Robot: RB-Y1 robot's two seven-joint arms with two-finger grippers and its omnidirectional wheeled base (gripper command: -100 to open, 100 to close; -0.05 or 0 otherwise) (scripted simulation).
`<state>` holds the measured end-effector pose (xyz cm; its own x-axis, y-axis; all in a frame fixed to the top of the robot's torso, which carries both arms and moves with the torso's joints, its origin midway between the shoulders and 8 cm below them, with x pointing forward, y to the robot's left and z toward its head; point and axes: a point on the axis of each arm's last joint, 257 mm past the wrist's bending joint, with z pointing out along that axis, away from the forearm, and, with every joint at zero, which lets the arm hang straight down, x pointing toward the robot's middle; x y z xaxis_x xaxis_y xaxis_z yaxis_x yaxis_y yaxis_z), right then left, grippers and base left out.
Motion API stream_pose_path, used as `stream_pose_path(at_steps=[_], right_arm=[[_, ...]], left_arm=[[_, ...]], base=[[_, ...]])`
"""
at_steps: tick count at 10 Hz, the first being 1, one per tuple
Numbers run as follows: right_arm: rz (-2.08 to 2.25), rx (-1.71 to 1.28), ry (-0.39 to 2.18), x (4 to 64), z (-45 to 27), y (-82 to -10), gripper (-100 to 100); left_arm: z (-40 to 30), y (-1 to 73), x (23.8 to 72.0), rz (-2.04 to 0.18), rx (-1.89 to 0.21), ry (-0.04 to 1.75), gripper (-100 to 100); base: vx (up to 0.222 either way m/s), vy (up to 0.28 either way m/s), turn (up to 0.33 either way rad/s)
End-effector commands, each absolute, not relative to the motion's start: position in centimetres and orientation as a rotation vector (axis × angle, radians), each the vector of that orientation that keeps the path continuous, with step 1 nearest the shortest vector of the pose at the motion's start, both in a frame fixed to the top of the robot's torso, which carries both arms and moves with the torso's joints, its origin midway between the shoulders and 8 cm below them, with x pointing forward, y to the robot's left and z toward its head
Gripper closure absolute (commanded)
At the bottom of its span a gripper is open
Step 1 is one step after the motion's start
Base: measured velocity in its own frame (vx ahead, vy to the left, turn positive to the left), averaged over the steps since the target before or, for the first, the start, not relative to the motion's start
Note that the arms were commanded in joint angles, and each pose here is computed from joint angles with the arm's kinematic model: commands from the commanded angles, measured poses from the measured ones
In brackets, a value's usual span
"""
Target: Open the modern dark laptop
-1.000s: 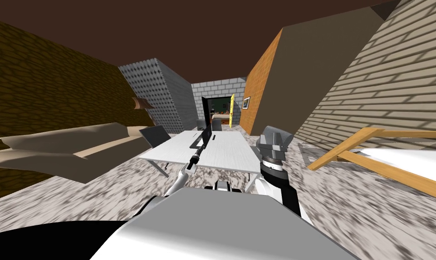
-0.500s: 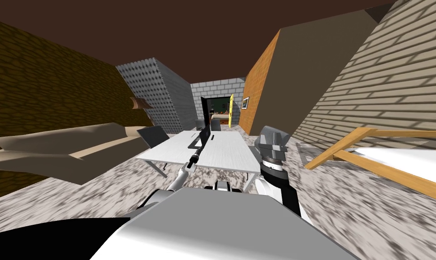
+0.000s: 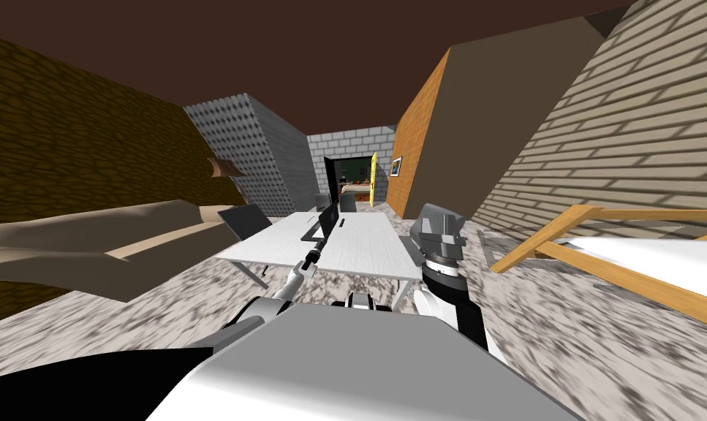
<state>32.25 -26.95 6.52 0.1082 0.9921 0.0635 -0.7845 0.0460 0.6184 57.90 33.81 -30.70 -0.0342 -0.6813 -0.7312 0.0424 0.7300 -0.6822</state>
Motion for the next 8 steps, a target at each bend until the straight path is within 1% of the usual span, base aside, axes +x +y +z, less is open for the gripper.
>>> stream_pose_path(at_steps=[1, 2, 3, 4, 6, 7, 8], right_arm=[[1.424, 0.589, 0.438, 32.3, 6.5, -26.9, 0], [1.424, 0.589, 0.439, 32.3, 6.5, -26.9, 0], [1.424, 0.589, 0.438, 32.3, 6.5, -26.9, 0], [1.424, 0.589, 0.439, 32.3, 6.5, -26.9, 0], [1.424, 0.589, 0.439, 32.3, 6.5, -26.9, 0], [1.424, 0.589, 0.439, 32.3, 6.5, -26.9, 0], [1.424, 0.589, 0.439, 32.3, 6.5, -26.9, 0]], left_arm=[[-30.8, 34.3, 58.0, -0.617, -0.542, 1.513, -100], [-30.6, 35.5, 58.1, -0.587, -0.563, 1.498, -100], [-30.4, 36.6, 58.2, -0.560, -0.584, 1.484, -100], [-30.3, 37.8, 58.2, -0.533, -0.606, 1.469, -100], [-30.1, 39.9, 58.2, -0.481, -0.651, 1.443, -100], [-30.1, 39.9, 58.2, -0.481, -0.651, 1.443, -100], [-30.0, 41.0, 58.1, -0.455, -0.674, 1.430, -100]], base=[[-0.002, -0.016, -0.001], [-0.026, 0.025, -0.216], [-0.065, 0.089, -0.553], [-0.088, 0.106, -0.163], [-0.106, 0.092, -0.329], [-0.067, 0.067, -0.090], [-0.044, 0.052, -0.203]])
